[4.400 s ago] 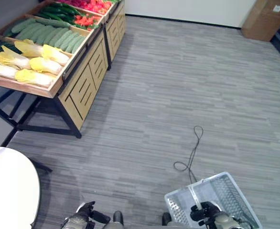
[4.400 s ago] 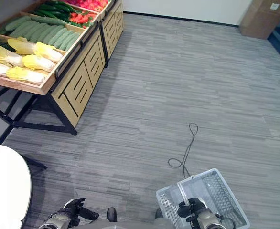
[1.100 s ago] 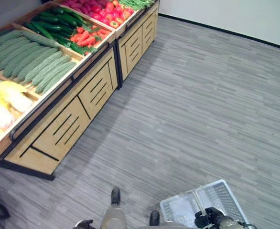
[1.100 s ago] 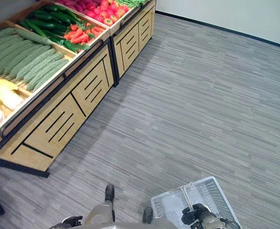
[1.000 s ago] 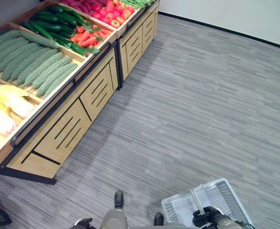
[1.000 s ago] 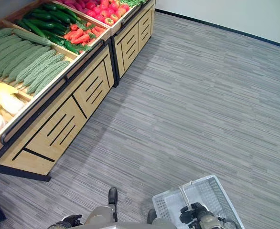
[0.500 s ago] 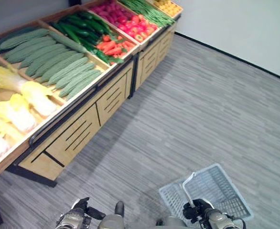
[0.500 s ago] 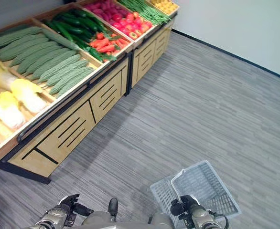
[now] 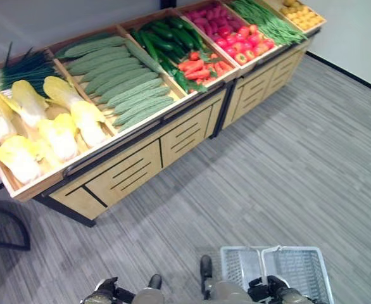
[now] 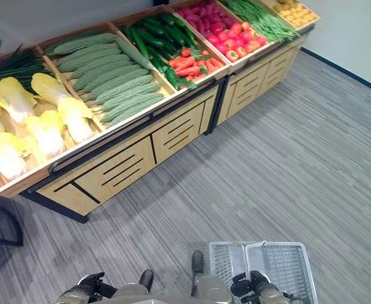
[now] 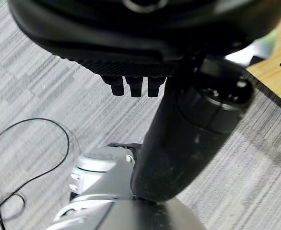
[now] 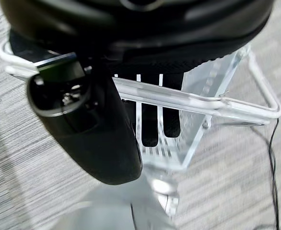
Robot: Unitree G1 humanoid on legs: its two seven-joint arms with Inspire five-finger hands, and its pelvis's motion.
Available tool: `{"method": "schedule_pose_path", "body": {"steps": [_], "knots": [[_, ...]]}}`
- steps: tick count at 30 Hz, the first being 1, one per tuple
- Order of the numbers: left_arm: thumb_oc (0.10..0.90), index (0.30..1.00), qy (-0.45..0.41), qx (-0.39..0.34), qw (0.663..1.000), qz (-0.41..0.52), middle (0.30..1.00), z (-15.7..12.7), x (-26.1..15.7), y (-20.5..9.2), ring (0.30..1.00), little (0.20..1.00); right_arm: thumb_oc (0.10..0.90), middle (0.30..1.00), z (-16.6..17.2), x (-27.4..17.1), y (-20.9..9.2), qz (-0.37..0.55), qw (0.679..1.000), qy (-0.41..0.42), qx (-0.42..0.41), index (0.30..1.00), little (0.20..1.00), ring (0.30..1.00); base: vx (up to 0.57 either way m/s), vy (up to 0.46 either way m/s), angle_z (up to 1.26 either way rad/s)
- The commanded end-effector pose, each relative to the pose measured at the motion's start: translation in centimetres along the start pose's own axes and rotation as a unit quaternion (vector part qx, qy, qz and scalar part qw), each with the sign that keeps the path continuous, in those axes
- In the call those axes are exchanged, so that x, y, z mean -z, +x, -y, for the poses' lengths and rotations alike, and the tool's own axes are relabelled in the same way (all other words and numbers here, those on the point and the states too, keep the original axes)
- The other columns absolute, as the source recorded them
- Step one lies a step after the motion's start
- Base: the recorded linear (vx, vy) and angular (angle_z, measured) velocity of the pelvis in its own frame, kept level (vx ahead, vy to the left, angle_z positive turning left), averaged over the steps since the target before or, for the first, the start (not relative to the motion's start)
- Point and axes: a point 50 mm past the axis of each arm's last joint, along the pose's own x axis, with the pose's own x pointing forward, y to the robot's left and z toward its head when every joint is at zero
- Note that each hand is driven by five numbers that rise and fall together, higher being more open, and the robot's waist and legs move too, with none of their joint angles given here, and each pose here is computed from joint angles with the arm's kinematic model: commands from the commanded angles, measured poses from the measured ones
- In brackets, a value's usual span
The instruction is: Get the vegetables into the basket
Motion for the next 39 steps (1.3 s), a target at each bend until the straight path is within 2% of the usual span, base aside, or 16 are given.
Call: {"method": "schedule_pose_path", "body": {"steps": [1, 11, 13, 16, 19, 32, 39], "knots": [[0.9, 1.0, 0.0, 0.001, 1.0, 0.029, 1.0, -0.1, -2.3, 0.1, 1.0, 1.0, 0.4, 0.3, 1.2, -0.5, -0.1, 0.019, 1.0, 0.006, 0.01, 0.3, 0.3, 0.3, 0.16, -0.247, 0.57], [0.9, 1.0, 0.002, 0.002, 1.0, 0.02, 1.0, 0.2, -2.0, 0.1, 1.0, 1.0, 0.4, 0.3, 1.3, -0.9, -0.1, 0.024, 1.0, 0.004, 0.008, 0.3, 0.3, 0.3, 0.06, -0.084, 0.32], [0.9, 1.0, 0.004, 0.016, 0.999, 0.041, 1.0, 0.9, -3.3, 0.1, 1.0, 1.0, 0.4, 0.3, 1.9, -0.5, -0.2, 0.017, 1.0, -0.004, 0.015, 0.3, 0.3, 0.3, 0.11, -0.235, 0.35], [0.9, 1.0, 0.025, 0.024, 0.998, 0.044, 1.0, 1.3, -3.5, 0.1, 1.0, 1.0, 0.4, 0.3, 2.4, 0.2, -0.3, 0.006, 1.0, 0.003, 0.024, 0.3, 0.3, 0.3, 0.01, 0.091, 2.42], [0.9, 1.0, 0.032, 0.022, 0.998, 0.043, 1.0, 1.4, -3.5, 0.1, 1.0, 1.0, 0.4, 0.3, 2.4, 0.5, -0.3, 0.001, 1.0, 0.003, 0.027, 0.3, 0.3, 0.3, 0.08, 0.189, 0.48], [0.9, 1.0, 0.013, -0.018, 0.999, 0.043, 1.0, -1.4, -3.3, 0.1, 1.0, 1.0, 0.4, 0.3, 0.4, -1.2, 0.1, 0.016, 1.0, -0.009, 0.001, 0.3, 0.3, 0.3, 0.01, 0.217, -0.12], [0.9, 1.0, 0.019, -0.028, 0.998, 0.044, 1.0, -2.4, -3.6, 0.1, 1.0, 1.0, 0.4, 0.3, 0.0, -0.9, 0.1, 0.013, 1.0, -0.003, -0.005, 0.3, 0.3, 0.3, 0.18, 0.071, 0.53]]}}
